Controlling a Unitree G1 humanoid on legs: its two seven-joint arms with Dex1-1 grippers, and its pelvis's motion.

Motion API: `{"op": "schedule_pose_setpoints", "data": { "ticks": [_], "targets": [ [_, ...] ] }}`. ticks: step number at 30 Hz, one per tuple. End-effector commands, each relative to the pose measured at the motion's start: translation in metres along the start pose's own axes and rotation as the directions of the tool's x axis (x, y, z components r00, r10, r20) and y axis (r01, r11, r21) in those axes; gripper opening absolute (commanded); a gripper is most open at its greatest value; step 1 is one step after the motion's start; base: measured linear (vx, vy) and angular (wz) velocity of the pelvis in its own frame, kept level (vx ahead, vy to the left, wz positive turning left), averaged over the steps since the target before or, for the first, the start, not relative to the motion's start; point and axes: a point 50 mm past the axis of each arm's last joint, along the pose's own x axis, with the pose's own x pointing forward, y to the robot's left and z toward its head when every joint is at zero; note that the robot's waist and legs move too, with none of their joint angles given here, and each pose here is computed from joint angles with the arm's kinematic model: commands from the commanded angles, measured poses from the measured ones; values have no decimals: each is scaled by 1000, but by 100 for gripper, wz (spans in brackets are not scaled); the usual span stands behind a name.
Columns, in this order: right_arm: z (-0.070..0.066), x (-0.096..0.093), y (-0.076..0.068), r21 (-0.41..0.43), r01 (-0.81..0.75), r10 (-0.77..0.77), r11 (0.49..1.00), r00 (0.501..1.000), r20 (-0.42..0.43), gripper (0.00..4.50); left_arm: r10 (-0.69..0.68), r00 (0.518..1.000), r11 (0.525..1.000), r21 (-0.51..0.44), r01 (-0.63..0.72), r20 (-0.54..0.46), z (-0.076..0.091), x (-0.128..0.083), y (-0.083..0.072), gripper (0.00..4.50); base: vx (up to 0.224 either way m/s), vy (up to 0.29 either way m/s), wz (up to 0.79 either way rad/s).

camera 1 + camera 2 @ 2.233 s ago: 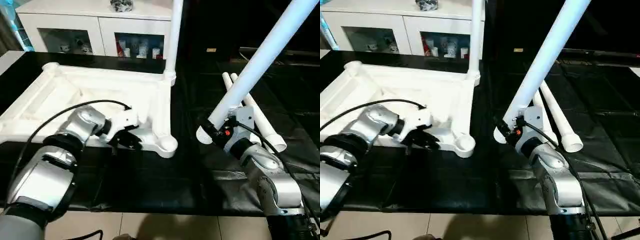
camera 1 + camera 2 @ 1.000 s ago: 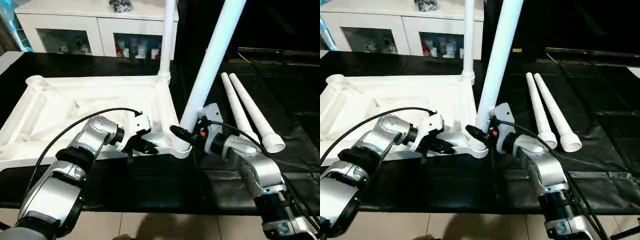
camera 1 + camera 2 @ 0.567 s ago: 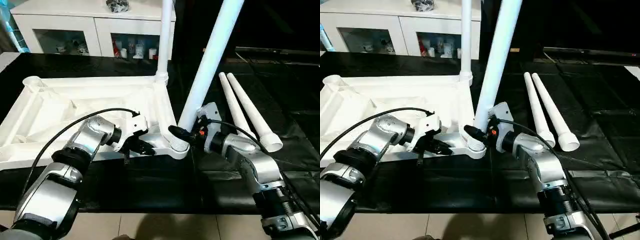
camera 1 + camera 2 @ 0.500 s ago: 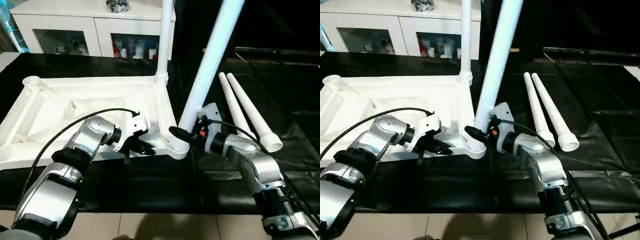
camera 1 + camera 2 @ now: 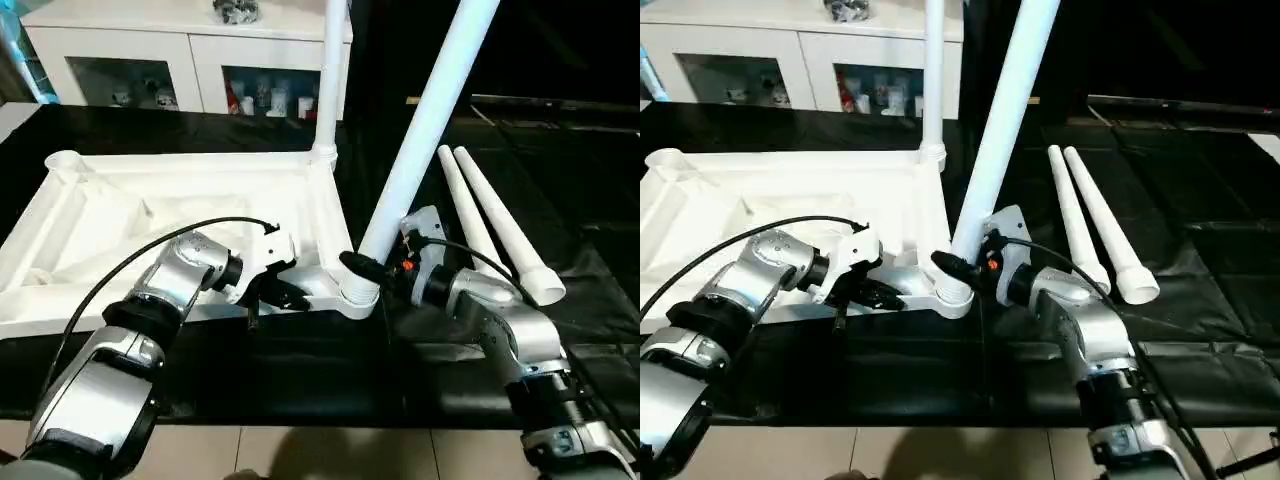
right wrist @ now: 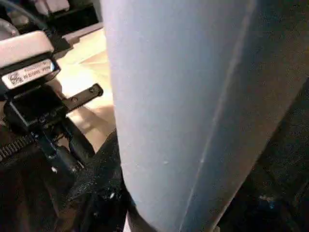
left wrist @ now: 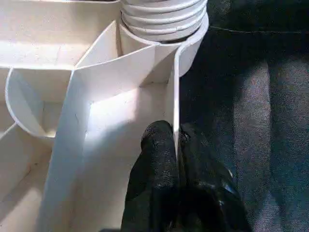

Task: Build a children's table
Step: Insert table leg to table base

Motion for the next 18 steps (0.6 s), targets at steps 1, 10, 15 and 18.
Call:
{"op": "schedule_pose_setpoints", "data": {
  "ticks": [1,10,15,18],
  "targets": [
    [-14,-2,-5,72,37,-35,997,999,-33,191,-36,999,999,-6,36,-8,-1,3,-3,0,0,0,0],
    [-45,-22,-1,104,75,-76,992,997,6,191,54,998,998,-36,-53,19,2,-3,6,0,0,0,0],
    [-58,-33,5,-1,92,-92,996,996,-11,191,77,997,996,-38,-76,14,2,-3,8,0,0,0,0],
    [-64,-38,10,-109,56,-63,992,996,-67,191,86,996,996,-38,-86,11,1,-4,9,0,0,0,0]
  ]
}}
